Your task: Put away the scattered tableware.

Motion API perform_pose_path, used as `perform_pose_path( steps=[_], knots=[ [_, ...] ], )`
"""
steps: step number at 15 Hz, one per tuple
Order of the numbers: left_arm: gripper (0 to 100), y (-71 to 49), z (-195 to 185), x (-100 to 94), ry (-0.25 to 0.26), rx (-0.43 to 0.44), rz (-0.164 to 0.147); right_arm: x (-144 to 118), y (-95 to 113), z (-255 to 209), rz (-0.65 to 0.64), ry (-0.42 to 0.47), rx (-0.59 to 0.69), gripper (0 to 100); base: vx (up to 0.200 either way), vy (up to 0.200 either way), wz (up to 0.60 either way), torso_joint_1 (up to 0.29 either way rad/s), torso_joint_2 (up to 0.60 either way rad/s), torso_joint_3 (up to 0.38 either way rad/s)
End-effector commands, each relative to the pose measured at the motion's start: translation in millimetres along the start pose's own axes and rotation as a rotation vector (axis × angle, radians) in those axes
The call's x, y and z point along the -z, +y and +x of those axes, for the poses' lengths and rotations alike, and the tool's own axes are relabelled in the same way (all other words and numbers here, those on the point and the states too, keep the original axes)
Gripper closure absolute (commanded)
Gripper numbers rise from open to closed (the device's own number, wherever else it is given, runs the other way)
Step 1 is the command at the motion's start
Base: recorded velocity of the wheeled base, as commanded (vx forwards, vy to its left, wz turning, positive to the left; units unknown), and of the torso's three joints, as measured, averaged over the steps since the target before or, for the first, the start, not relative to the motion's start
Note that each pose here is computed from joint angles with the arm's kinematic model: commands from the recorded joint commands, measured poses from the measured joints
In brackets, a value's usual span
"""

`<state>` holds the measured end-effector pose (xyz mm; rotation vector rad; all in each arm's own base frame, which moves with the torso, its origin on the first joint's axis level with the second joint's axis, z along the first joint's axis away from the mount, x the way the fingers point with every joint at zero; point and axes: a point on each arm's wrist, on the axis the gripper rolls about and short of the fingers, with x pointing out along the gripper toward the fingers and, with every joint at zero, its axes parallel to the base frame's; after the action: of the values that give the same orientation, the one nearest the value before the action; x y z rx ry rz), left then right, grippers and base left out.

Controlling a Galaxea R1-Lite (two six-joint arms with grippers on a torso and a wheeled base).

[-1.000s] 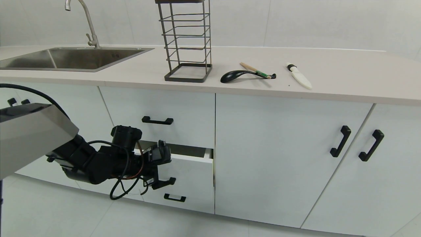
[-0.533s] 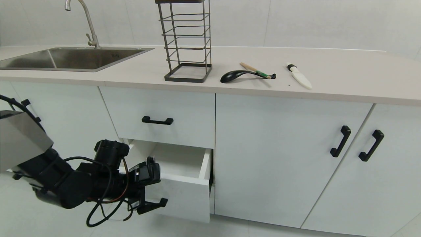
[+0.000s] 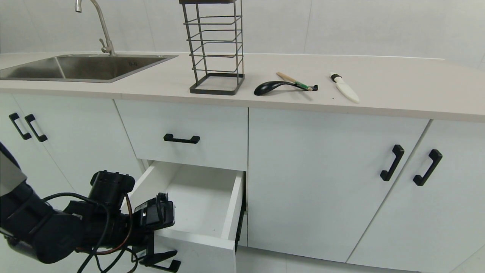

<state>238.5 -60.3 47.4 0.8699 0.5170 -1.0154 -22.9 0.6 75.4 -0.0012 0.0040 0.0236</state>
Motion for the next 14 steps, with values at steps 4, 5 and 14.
perform_pose_path(
  steps=[4,5,14],
  knots=[
    [0,-11.8,-13.7,-0.9,-0.004,-0.012,-0.021,0.1,0.0,0.0,0.000,0.001,-0.001,100,0.000,0.000,0.00,0.000,0.00,0.000],
    [0,-10.9,-14.0,-1.2,0.002,-0.025,-0.020,0.1,0.0,0.1,0.000,0.002,-0.001,100,0.000,0.000,0.00,0.000,0.00,0.000],
    [0,-23.3,-18.3,-6.9,0.017,-0.055,-0.045,0.1,0.0,0.1,0.000,0.002,-0.001,100,0.000,0.000,0.00,0.000,0.00,0.000]
  ],
)
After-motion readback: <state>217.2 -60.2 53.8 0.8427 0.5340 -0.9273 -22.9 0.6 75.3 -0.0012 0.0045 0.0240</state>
